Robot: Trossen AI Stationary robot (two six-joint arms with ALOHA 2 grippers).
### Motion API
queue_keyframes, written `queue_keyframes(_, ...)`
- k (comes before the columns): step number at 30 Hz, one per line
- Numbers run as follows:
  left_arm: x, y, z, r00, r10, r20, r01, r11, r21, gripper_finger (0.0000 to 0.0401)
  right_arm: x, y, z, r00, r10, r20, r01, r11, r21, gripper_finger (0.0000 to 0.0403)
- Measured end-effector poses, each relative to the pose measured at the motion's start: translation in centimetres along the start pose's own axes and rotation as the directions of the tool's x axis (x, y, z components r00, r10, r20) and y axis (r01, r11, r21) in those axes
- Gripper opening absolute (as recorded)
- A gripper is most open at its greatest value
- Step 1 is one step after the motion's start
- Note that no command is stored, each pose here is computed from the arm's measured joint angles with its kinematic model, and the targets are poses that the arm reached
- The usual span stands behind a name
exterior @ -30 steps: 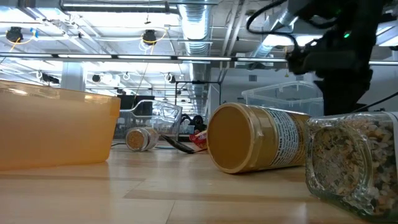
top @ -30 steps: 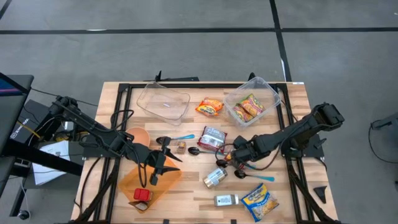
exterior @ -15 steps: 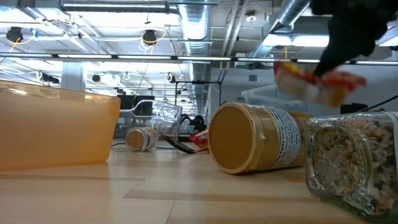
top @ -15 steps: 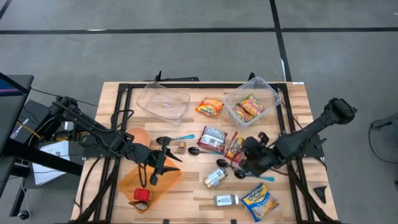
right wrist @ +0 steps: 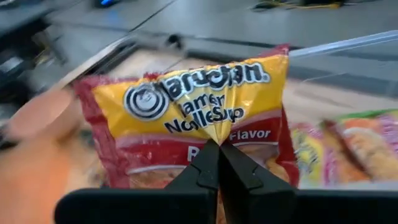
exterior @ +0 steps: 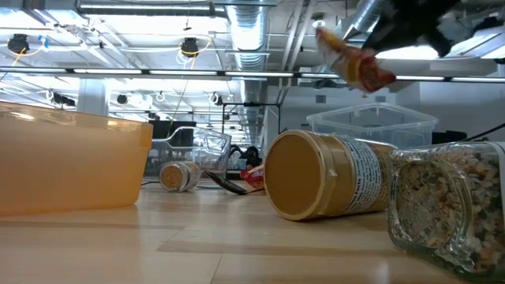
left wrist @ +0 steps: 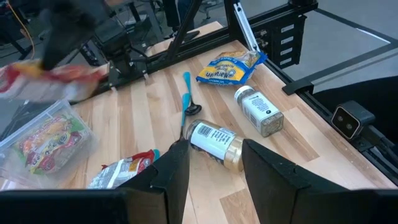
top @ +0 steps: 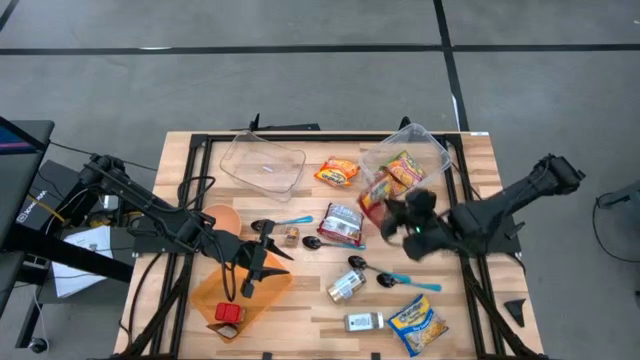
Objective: Pick & Place Food Item
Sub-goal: Put the red noodle pack into the right transparent bin
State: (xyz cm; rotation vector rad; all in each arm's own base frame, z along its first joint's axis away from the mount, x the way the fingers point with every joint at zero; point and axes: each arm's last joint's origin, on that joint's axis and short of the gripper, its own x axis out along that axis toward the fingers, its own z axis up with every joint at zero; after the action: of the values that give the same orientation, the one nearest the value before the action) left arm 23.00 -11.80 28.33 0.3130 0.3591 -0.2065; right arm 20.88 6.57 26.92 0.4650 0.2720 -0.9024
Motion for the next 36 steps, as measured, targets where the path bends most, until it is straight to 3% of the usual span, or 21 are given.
queue_keyframes(7, 0.0, 0.0, 0.0, 1.0, -0.006, -0.002, 0.006, 1.0, -0.003, 0.014, 3.2, -2.9, 3.7, 0.982, -0.189, 0.031, 0.185, 0.978, 0.097, 0.0)
queue_keyframes(12, 0.0, -0.1, 0.0, 1.0, -0.023, -0.001, 0.023, 1.0, 0.002, 0.014, 3.8, -5.4, 6.1, 0.976, -0.212, -0.038, 0.215, 0.972, 0.097, 0.0)
queue_keyframes(21, 0.0, -0.1, 0.0, 1.0, -0.022, 0.006, 0.022, 1.0, 0.002, 0.014, 4.2, -8.5, 8.4, 0.966, -0.233, -0.112, 0.212, 0.962, -0.169, 0.0)
queue_keyframes(36, 0.0, 0.0, 0.2, 1.0, -0.02, 0.019, 0.02, 1.0, -0.001, 0.014, 7.5, -13.8, 10.0, 0.871, -0.391, -0.299, 0.338, 0.917, -0.214, 0.0)
